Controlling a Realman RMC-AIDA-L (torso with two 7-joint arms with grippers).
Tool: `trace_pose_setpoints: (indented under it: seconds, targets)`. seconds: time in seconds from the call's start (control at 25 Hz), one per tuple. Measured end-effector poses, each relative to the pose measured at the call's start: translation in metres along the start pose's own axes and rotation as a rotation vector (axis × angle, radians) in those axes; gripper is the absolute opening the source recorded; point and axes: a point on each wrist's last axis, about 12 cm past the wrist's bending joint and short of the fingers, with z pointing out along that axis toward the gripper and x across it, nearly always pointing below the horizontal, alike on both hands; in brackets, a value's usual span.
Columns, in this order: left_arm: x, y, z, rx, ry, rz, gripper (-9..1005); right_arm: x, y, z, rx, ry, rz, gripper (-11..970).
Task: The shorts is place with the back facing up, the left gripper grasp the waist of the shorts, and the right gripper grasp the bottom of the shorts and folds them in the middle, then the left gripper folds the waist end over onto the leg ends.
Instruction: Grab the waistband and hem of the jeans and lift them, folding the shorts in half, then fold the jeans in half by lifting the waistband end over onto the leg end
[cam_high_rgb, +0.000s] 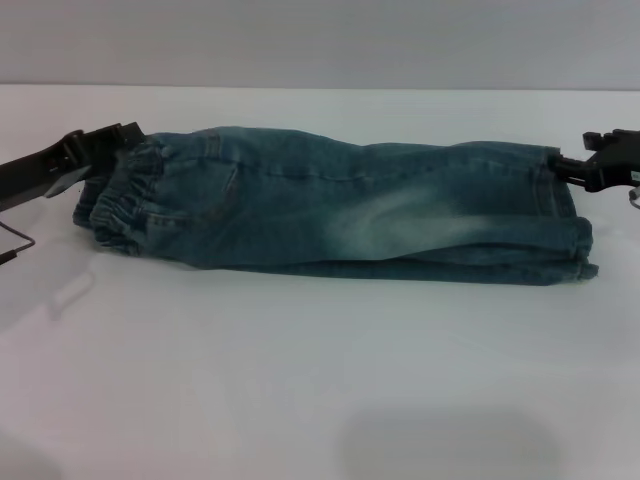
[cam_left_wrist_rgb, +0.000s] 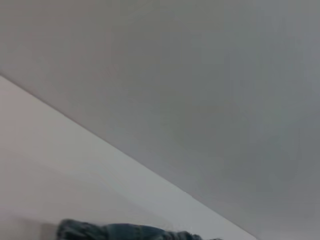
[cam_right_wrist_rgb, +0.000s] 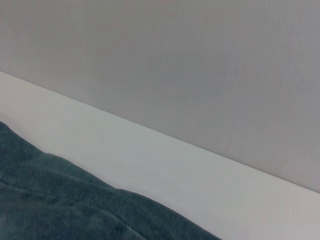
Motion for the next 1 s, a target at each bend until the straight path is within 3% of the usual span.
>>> trace_pose_setpoints:
  seconds: [0.04, 0.12, 0.32, 0.56, 1.0]
  targets:
    - [0.000, 0.001, -0.001, -0.007, -0.003, -0.002, 366, 0.000, 0.000, 0.000, -0.002, 0.001, -0.001, 301]
    - [-0.001, 0.003, -0.002, -0.017, -0.007, 0.003, 418, 0.000, 0.001, 0.000, -0.006, 0.003, -0.009, 535]
    - [-0.005, 0.005, -0.005, -0.033, -0.010, 0.119, 602, 0.000, 0.006, 0.002, -0.019, -0.001, -0.030, 651]
    - [-0.009, 0.011, -0.013, -0.059, -0.022, 0.222, 838, 0.001, 0.009, 0.003, -0.026, -0.002, -0.028, 651]
    - [0.006, 0.032, -0.029, -0.152, 0.020, 0.272, 838, 0.003, 0.014, 0.005, -0.033, -0.006, -0.014, 652]
